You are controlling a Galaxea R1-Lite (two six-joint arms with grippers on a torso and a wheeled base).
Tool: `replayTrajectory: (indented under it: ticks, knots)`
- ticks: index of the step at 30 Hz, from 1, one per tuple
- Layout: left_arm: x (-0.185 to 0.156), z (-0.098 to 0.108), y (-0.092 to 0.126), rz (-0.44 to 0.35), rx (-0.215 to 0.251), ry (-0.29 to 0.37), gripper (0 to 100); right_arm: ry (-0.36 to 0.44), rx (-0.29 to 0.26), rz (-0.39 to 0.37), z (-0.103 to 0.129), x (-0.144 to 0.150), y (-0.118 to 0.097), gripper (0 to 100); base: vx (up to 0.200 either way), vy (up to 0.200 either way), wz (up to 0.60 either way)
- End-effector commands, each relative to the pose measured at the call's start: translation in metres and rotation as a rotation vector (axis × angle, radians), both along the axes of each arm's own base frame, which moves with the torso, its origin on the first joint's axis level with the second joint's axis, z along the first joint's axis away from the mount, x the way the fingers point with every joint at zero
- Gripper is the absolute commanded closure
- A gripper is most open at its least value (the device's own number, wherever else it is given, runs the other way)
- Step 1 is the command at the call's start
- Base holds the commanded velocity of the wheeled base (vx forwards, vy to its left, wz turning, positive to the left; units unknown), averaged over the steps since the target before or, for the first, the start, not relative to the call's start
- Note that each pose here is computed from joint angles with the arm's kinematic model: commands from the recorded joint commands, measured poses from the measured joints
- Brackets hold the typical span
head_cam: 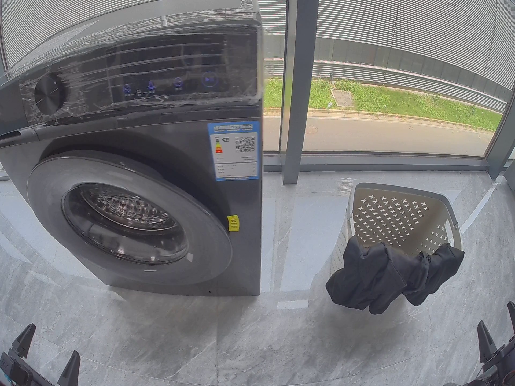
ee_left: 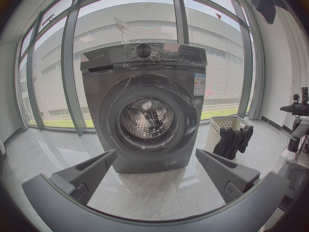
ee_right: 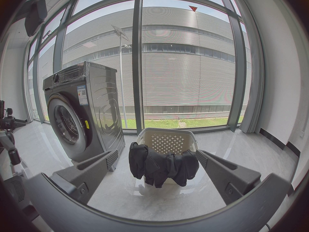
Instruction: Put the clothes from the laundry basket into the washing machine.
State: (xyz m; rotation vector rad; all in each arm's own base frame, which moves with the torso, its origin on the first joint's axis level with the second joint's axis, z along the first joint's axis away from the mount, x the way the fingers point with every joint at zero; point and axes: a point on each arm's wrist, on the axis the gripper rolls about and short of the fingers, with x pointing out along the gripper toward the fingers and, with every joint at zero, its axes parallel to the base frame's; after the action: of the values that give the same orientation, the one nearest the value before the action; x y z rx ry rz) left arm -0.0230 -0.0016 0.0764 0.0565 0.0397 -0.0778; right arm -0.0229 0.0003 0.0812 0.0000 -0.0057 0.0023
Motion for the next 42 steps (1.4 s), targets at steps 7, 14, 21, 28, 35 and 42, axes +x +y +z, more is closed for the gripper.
replayTrajectory:
  ticks: [7, 14, 21, 28, 35, 42]
  knots:
    - [0.0, -0.0053, 0.0, 0.0, 0.0, 0.001, 0, 0.001, 0.0, 0.001, -0.0052, 0.0001, 0.0, 0, 0.0, 0.2, 0.0]
    - [0.0, -0.0053, 0.0, 0.0, 0.0, 0.001, 0, 0.001, 0.0, 0.001, -0.0052, 0.0001, 0.0, 0, 0.0, 0.2, 0.0]
    - [0.0, -0.0053, 0.0, 0.003, 0.0, 0.001, 0, 0.001, 0.0, 0.001, -0.0052, 0.0001, 0.0, 0, 0.0, 0.2, 0.0]
    - [0.0, -0.0053, 0.0, 0.001, -0.001, 0.001, 0, 0.001, 0.0, 0.001, -0.0052, 0.0001, 0.0, 0, 0.0, 0.2, 0.0]
    - [0.0, -0.0053, 0.0, 0.0, -0.001, 0.001, 0, 0.001, 0.0, 0.001, -0.0052, 0.0001, 0.0, 0, 0.0, 0.029, 0.0]
    - [0.0, -0.0053, 0.0, 0.001, -0.001, 0.001, 0, 0.001, 0.0, 0.001, -0.0052, 0.0001, 0.0, 0, 0.0, 0.0, 0.0]
